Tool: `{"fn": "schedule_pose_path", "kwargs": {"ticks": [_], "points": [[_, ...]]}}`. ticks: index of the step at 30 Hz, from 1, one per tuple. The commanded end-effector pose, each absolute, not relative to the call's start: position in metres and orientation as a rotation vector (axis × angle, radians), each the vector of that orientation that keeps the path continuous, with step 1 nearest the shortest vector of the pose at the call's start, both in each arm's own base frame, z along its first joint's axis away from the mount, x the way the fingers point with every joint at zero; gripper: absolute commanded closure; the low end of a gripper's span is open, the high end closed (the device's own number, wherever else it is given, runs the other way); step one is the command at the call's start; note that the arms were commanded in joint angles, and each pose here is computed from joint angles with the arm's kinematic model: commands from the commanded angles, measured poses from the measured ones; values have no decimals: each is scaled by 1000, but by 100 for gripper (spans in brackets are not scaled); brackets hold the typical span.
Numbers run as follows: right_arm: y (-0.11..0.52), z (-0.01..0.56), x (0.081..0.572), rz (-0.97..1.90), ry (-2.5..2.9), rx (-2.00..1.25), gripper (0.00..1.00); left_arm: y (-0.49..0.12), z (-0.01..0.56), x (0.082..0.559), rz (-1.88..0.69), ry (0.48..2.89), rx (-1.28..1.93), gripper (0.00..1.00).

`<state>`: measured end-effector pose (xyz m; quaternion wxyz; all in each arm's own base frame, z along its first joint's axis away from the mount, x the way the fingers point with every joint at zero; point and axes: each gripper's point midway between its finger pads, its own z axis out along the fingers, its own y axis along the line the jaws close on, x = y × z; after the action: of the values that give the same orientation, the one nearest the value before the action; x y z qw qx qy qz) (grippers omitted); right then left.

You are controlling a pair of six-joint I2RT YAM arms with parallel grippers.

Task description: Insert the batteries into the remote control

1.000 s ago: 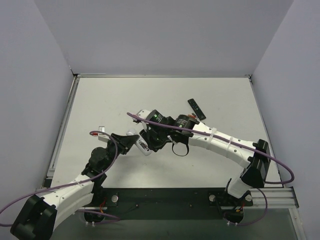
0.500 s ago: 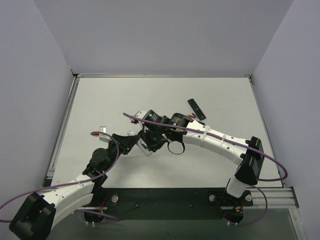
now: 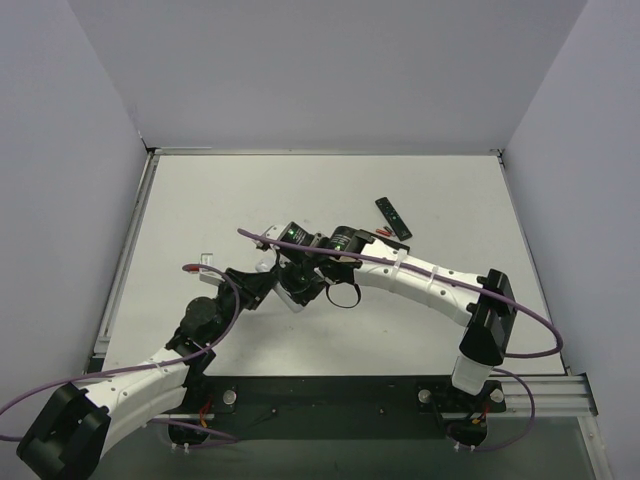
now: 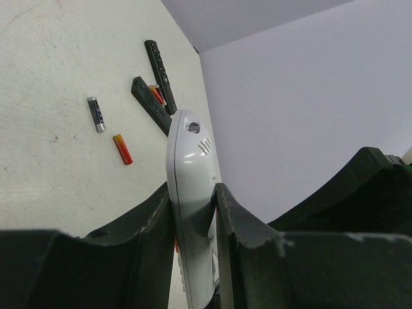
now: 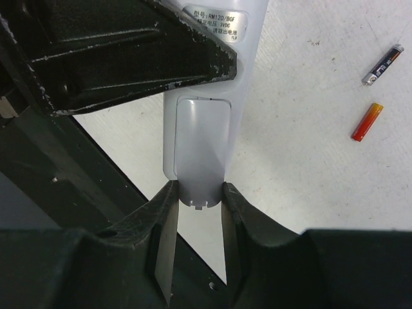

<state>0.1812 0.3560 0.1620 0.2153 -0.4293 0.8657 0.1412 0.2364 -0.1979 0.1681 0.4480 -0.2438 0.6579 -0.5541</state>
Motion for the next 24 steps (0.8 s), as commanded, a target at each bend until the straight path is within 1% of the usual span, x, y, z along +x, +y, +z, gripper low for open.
{"fn": "schedule_pose_path", "kwargs": {"ticks": [1,10,24], "points": [[355,168,183,353,2419,-1172,95,-197,195,236,-1411,1516,-561,100],[354,166,187,319,2429,-1157,95,-197,198,236,-1408,1509,-548,100],[364,163,184,368,2456,-1131,94,-201,211,232,-1474,1467,-571,100]]}}
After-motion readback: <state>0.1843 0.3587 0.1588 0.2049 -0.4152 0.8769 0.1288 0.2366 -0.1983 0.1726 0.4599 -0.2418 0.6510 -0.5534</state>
